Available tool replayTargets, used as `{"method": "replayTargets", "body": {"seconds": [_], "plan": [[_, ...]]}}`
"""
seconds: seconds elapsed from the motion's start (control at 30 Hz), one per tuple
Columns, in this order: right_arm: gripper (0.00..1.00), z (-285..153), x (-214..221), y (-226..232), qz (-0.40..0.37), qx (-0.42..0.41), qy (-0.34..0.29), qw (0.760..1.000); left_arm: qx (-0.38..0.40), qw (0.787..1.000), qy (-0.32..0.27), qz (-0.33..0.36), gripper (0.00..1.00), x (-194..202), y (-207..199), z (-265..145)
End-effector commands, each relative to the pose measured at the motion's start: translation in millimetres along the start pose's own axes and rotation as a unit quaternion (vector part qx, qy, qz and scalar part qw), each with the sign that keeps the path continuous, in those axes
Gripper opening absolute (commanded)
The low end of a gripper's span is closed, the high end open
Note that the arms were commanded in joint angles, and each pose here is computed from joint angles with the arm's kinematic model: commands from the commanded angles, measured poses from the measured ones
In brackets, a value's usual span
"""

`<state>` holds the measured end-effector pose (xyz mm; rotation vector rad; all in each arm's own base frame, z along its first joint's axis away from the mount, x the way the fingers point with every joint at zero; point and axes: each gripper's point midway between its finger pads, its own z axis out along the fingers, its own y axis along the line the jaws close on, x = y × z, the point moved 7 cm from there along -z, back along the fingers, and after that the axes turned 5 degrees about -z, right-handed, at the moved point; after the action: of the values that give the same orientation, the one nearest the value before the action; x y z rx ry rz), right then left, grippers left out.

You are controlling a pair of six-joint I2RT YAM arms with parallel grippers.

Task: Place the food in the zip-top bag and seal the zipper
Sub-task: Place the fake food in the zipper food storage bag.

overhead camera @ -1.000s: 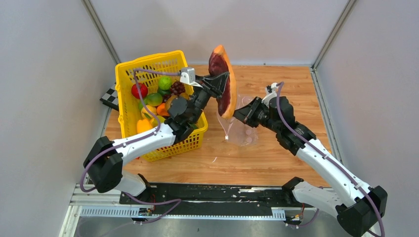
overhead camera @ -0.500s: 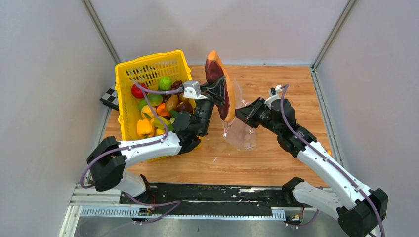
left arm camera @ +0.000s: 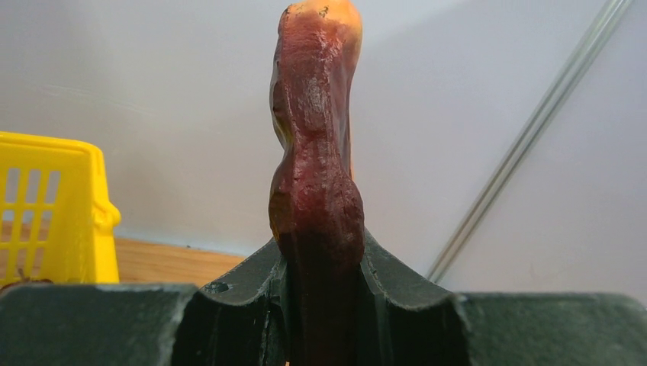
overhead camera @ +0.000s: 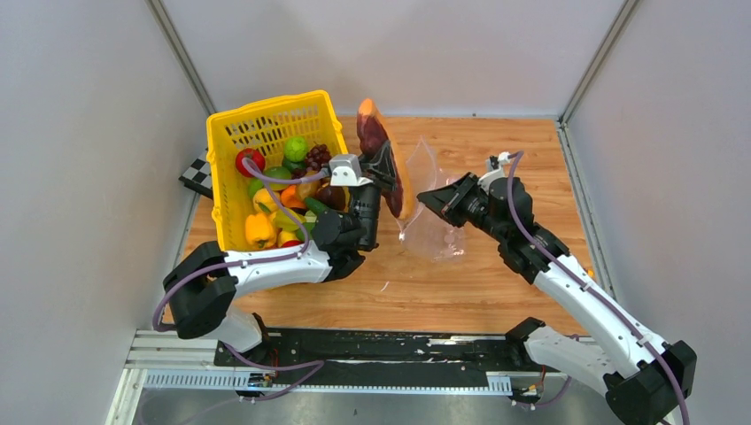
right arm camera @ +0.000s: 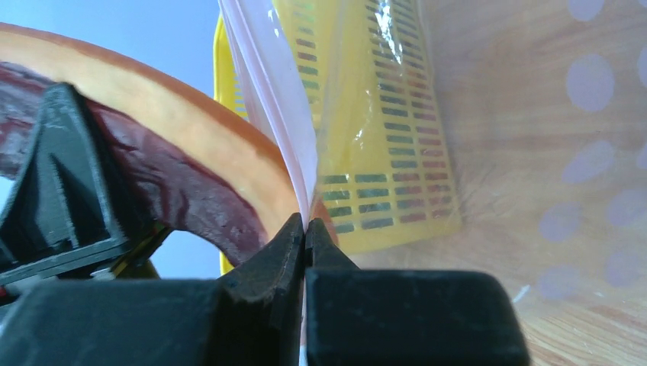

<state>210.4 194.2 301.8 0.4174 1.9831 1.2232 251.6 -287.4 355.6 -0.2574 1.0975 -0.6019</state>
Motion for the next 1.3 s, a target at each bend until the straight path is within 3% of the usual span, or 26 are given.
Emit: {"method": "replayTargets", "body": {"seconds": [0.0,0.27,0.57,0.97,1.1,1.27], "plan": [[0.0,-12.8,-16.8,35.0,0.001,-0.073,-0.039,0.997,-0.009,1.0,-0.013,0.027,0.29,-5.4,3.0,-1.6],[0.0,-10.8,-16.8,40.3,0.013,-0.088,-0.032,0.996,0.017,1.0,-0.003,0.006,0.29,3.2,-11.0,1.1],[0.0,-8.6,-18.0,42.7,0.05,-0.115,-0.043,0.991,0.03,0.999,0.014,-0.019,0.37,13.1,-22.9,-4.7],[0.0,-2.0,-11.1,18.7,0.02,-0.112,-0.066,0.991,0.028,0.998,0.047,-0.031,0.58,6.8,-18.0,-12.5],[0.0,-5.5,-9.2,15.8,-0.019,-0.14,-0.082,0.987,0.032,0.998,0.049,-0.028,0.59,-5.4,-16.7,-14.0],[0.0,-15.0,-14.9,15.4,-0.13,-0.129,-0.107,0.977,0.03,0.998,0.051,-0.006,0.65,-29.8,-9.4,-17.0]]}}
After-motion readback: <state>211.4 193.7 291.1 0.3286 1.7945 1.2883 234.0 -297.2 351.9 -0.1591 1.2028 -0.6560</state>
